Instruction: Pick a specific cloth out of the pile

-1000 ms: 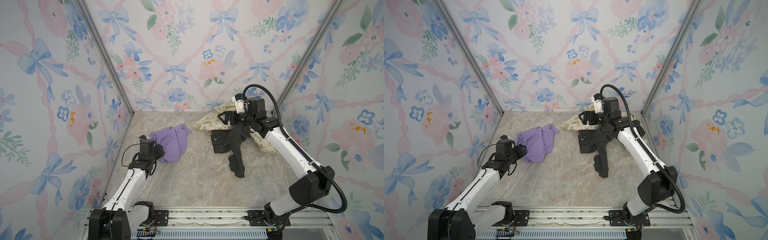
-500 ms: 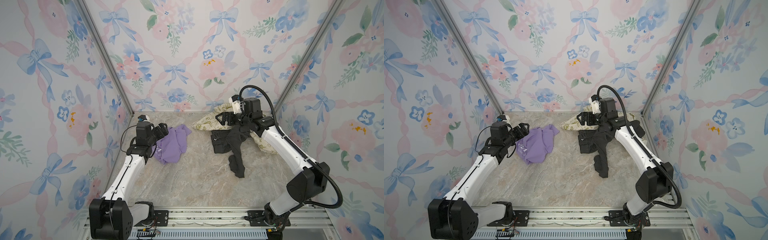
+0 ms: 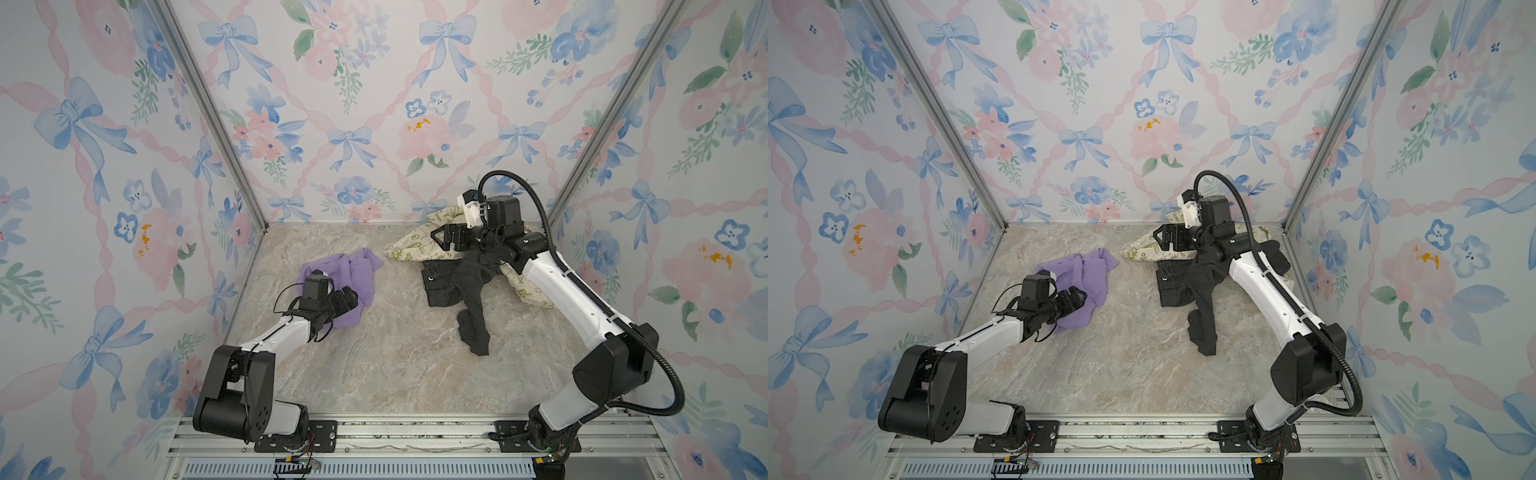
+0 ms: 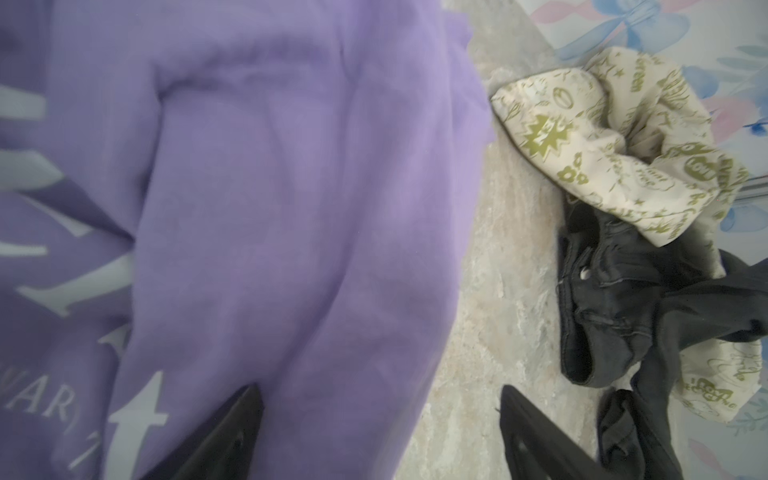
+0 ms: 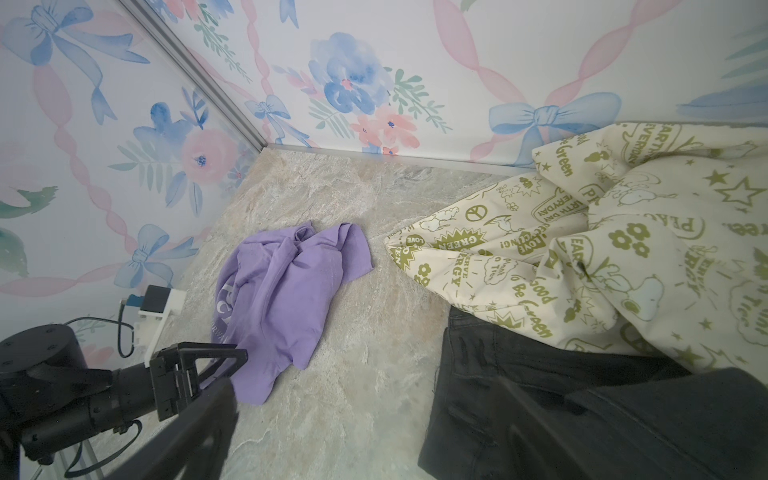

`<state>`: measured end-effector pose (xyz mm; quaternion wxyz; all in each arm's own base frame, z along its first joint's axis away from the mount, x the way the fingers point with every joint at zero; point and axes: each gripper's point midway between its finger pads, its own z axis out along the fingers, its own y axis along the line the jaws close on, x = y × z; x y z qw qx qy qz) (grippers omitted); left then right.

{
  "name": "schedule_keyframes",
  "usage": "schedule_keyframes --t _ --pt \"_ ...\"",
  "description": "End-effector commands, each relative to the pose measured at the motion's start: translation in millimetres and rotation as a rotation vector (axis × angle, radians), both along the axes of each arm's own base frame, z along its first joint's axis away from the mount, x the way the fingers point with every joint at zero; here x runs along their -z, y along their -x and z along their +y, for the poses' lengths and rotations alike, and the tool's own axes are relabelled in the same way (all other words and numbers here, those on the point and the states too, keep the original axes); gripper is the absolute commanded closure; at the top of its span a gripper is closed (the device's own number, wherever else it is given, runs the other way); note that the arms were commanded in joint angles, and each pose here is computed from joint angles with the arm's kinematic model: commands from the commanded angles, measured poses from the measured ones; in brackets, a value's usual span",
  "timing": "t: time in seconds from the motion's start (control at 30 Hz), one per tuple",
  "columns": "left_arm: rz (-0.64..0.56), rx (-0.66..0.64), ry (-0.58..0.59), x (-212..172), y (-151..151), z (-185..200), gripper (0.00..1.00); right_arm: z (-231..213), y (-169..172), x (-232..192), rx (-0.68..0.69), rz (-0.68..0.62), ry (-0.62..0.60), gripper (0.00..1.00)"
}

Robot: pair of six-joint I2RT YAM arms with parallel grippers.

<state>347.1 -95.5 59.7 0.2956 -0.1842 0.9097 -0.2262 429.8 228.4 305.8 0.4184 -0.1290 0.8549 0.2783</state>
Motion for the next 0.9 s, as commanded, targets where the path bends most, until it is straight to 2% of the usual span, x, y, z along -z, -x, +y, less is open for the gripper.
schedule_keyframes --t 0.0,0.17,0.3,0.43,0.47,0.67,0.77,0.87 --pt "0.062 0.019 0.016 23 13 -5 0.12 2 3 -10 0.003 -0.012 -0.012 0.03" --pt "0.062 0.022 -0.009 26 16 -4 0.12 2 2 -10 0.004 -0.011 -0.013 0.03" --pt "-0.039 0.017 -0.022 -6 -1 -2 0.12 2 3 -12 0.002 -0.02 -0.009 0.03" --pt "-0.233 -0.012 -0.075 -71 -25 6 0.11 -5 4 -20 0.016 -0.054 0.008 0.03" --pt "-0.306 -0.025 -0.096 -98 -34 10 0.1 -8 4 -22 0.023 -0.065 0.011 0.03" --pt "-0.613 -0.092 -0.234 -189 -37 34 0.08 -45 3 -35 0.152 -0.167 -0.017 0.03" --pt "-0.745 -0.147 -0.292 -204 -23 49 0.07 -79 5 -27 0.275 -0.199 -0.016 0.03" --pt "-0.792 -0.245 -0.337 -202 -7 70 0.06 -120 10 -10 0.423 -0.205 0.008 0.03"
